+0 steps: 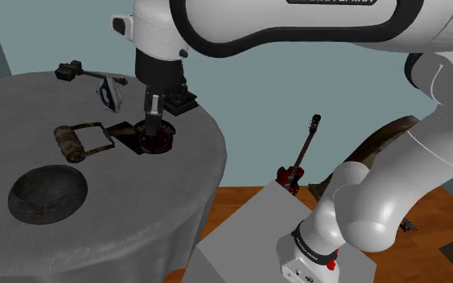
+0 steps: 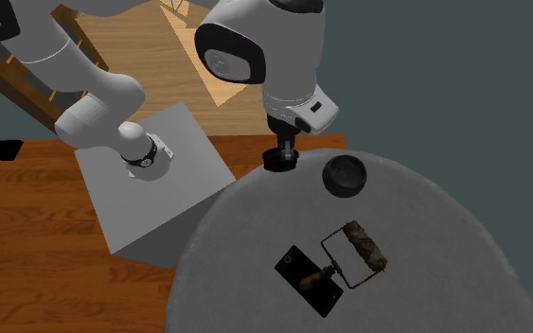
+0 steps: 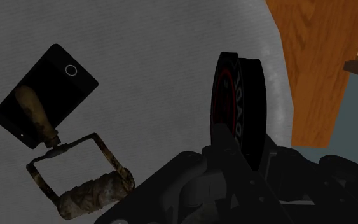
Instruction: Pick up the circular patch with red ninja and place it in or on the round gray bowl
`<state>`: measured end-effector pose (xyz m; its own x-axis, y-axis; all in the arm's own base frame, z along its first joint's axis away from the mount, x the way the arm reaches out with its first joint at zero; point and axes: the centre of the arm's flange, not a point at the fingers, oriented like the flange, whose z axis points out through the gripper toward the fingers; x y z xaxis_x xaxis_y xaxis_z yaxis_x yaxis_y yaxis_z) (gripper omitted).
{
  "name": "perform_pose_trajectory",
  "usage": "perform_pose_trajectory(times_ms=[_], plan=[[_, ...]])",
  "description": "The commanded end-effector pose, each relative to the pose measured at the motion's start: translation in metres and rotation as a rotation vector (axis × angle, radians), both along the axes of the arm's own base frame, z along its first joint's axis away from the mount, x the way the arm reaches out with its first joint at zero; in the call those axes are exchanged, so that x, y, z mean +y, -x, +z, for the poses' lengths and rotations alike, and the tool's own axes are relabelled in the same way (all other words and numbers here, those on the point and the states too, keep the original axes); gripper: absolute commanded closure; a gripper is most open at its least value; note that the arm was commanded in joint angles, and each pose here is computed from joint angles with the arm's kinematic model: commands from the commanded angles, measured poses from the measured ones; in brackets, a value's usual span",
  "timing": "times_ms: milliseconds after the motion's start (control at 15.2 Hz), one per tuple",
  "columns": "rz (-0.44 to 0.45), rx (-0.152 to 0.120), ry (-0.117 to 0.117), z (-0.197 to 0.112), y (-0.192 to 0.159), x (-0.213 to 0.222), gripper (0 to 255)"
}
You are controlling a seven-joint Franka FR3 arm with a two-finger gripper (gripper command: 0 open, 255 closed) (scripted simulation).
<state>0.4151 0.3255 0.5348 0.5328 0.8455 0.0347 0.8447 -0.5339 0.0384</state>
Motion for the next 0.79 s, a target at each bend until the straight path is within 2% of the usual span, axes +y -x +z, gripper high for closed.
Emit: perform_pose_trajectory(times_ms=[0,726], plan=[[0.0,0.0,0.0,0.005,-0.009,0.018,255],[0.0,0.0,0.0,0.028,-0.069,0.148,255]])
